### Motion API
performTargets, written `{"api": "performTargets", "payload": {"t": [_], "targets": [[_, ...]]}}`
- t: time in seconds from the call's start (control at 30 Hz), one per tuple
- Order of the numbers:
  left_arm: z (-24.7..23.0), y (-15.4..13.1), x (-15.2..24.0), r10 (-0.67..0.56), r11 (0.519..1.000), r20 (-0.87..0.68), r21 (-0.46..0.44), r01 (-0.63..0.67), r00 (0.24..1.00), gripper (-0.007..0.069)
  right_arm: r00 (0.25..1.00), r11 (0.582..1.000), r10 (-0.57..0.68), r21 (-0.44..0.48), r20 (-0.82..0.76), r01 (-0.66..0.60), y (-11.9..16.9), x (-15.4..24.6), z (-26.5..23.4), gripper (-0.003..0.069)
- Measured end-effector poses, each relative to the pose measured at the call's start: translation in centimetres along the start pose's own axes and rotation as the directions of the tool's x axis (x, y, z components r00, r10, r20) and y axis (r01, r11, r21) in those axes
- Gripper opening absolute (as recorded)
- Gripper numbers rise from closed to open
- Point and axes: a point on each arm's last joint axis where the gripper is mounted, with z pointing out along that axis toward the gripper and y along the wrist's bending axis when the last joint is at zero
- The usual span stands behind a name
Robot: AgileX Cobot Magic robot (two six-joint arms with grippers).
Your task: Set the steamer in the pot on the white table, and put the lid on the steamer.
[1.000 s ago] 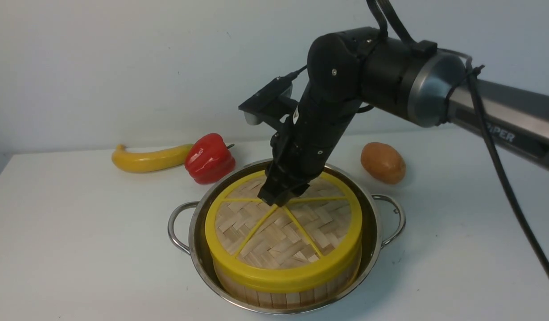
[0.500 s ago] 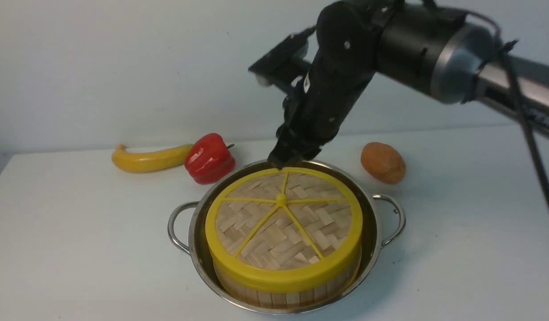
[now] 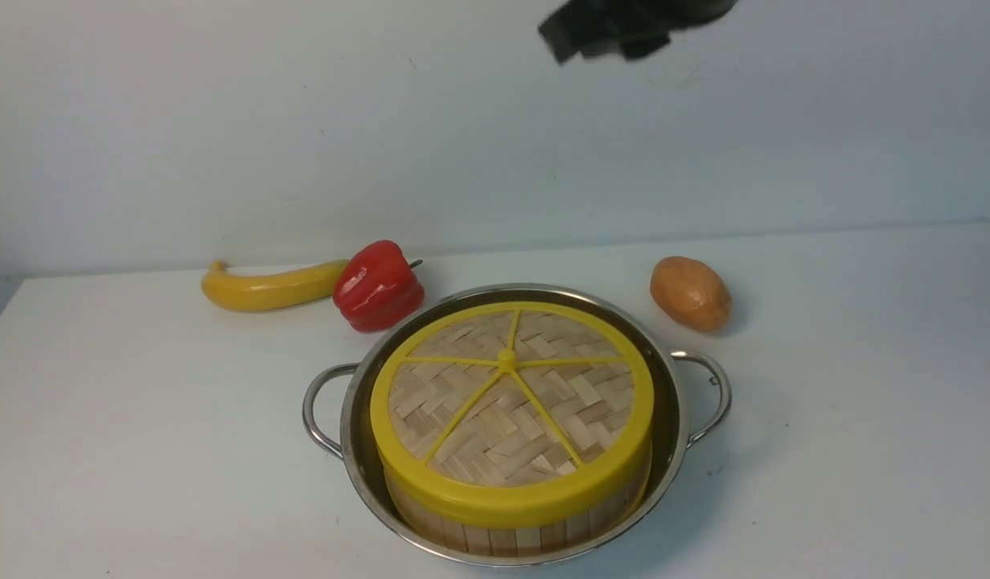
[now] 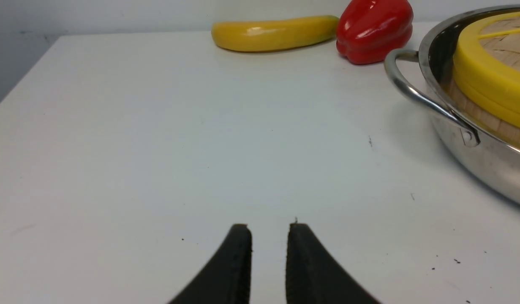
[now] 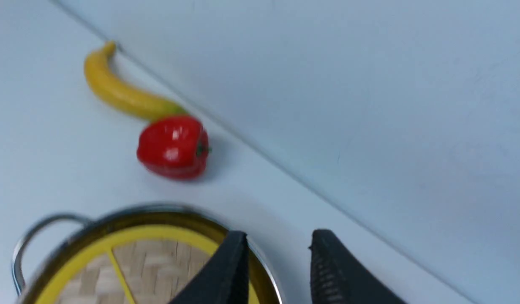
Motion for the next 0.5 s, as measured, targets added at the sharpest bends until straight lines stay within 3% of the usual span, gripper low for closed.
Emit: {"api": "performTargets", "payload": {"t": [0.17, 0.3, 0.5], "targets": [[0.0, 0.0, 0.0, 0.0, 1.0, 0.0, 0.0, 0.0, 1.0, 0.0123, 0.986, 0.995, 0.095, 0.003, 0.137, -0.097, -0.7, -1.4, -3.9, 0.0206], [0.0, 0.0, 0.0, 0.0, 1.0, 0.0, 0.0, 0.0, 1.0, 0.0123, 0.98, 0.994, 0.095, 0.038, 0.173, -0.103, -1.3, -1.8, -5.3, 0.0211], [0.0, 0.0, 0.0, 0.0, 1.0, 0.0, 0.0, 0.0, 1.0, 0.0123, 0.996, 0.991, 0.068, 0.108, 0.062, -0.074, -1.8, -0.8, -5.3, 0.0213]]}}
